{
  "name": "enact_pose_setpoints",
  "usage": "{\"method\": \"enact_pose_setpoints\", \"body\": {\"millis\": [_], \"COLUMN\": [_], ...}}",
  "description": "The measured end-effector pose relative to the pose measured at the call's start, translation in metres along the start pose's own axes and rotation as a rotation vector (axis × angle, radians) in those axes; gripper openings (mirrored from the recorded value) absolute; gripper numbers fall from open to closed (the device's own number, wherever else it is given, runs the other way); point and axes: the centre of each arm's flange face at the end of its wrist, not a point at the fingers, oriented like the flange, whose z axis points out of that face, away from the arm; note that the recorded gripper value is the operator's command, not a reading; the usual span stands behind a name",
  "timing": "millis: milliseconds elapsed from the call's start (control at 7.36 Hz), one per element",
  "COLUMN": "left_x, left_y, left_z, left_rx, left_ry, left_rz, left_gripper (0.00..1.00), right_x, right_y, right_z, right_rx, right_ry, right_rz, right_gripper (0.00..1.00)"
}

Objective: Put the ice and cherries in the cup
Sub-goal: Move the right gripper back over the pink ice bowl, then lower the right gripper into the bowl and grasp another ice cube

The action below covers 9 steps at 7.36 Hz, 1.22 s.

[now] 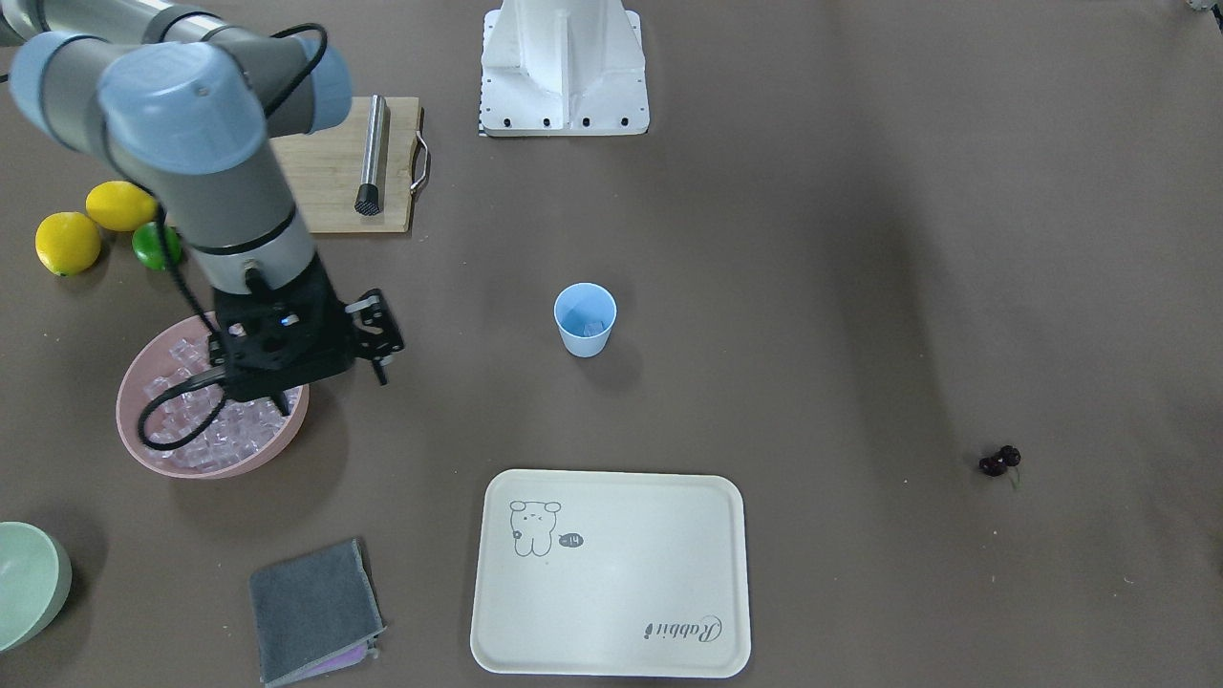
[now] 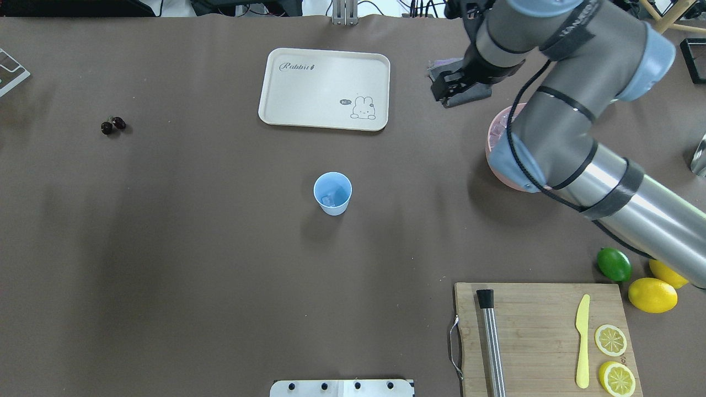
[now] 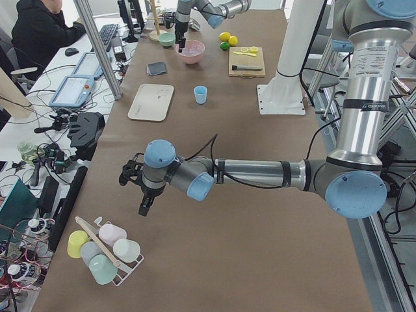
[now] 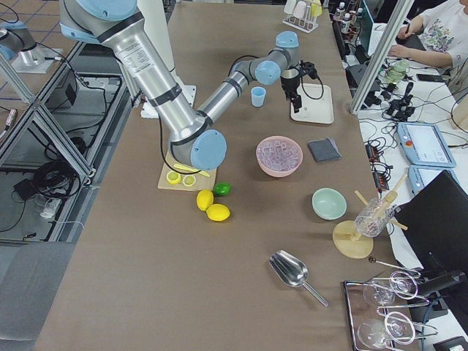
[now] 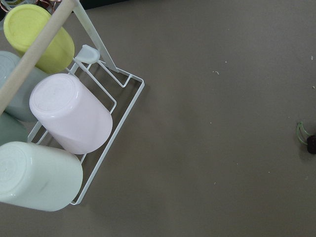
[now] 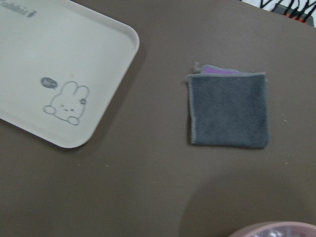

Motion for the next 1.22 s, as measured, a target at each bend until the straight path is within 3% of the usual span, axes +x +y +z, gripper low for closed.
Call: {"method": "enact_pose_setpoints", "body": {"millis": [408, 1223], "left_x": [0.001, 0.003], "left_y": [0.000, 0.000], "left_z": [0.001, 0.003], "left_rx": [0.009, 0.008], "left_ry": [0.003, 0.005], "left_rz": [0.012, 0.017], "left_gripper": [0.98, 0.98], "right_x": [0.100, 0.112], "right_y": [0.009, 0.040], "right_z": [0.052, 0.098], "right_rx": [-0.018, -0.061], "right_ry": [-0.021, -0.036], "right_rz": [-0.052, -0.077], "right_gripper": [0.96, 0.96]}}
